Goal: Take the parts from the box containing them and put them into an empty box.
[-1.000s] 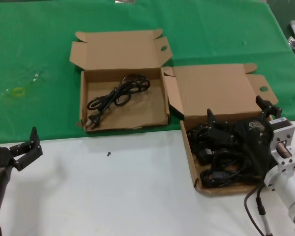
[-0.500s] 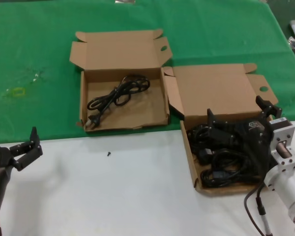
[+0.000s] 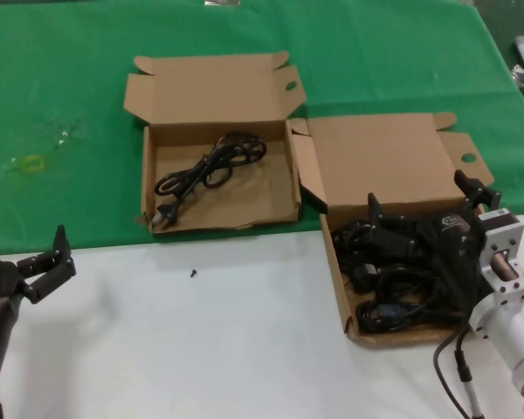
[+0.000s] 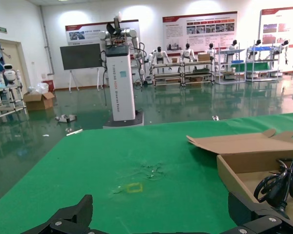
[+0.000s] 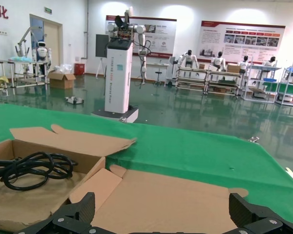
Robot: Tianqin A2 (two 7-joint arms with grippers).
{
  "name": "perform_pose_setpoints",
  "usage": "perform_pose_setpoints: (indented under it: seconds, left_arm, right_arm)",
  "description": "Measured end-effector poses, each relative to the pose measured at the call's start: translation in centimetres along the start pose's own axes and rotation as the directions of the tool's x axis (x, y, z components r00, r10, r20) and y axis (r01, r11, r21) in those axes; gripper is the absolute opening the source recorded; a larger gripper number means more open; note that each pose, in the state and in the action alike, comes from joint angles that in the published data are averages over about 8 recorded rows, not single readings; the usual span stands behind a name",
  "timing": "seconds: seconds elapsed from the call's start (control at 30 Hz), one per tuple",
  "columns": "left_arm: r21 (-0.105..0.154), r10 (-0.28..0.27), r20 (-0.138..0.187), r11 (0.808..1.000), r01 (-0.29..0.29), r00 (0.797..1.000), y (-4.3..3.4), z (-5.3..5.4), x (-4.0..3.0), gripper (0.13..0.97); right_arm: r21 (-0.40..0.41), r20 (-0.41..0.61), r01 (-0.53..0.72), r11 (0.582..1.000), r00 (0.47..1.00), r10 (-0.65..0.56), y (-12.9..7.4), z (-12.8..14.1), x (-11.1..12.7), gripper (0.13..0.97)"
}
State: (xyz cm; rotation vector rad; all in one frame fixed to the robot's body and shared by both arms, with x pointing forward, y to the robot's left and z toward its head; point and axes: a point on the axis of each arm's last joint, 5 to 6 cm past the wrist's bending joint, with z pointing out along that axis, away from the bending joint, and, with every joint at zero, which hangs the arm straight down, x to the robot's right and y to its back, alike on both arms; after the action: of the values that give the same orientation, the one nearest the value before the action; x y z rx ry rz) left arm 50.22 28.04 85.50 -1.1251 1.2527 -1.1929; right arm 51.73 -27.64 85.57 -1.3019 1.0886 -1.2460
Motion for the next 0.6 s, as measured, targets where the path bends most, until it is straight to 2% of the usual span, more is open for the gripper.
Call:
perform_pose_setpoints:
  seconds: [0.6]
  left_arm:
    - [0.0,0.0,0.0,1.0,0.0,1.0,0.0,0.0,0.0,0.966]
  right_arm:
    - [0.0,0.0,0.0,1.0,1.0,0.0,0.0,0.0,0.0,0.966]
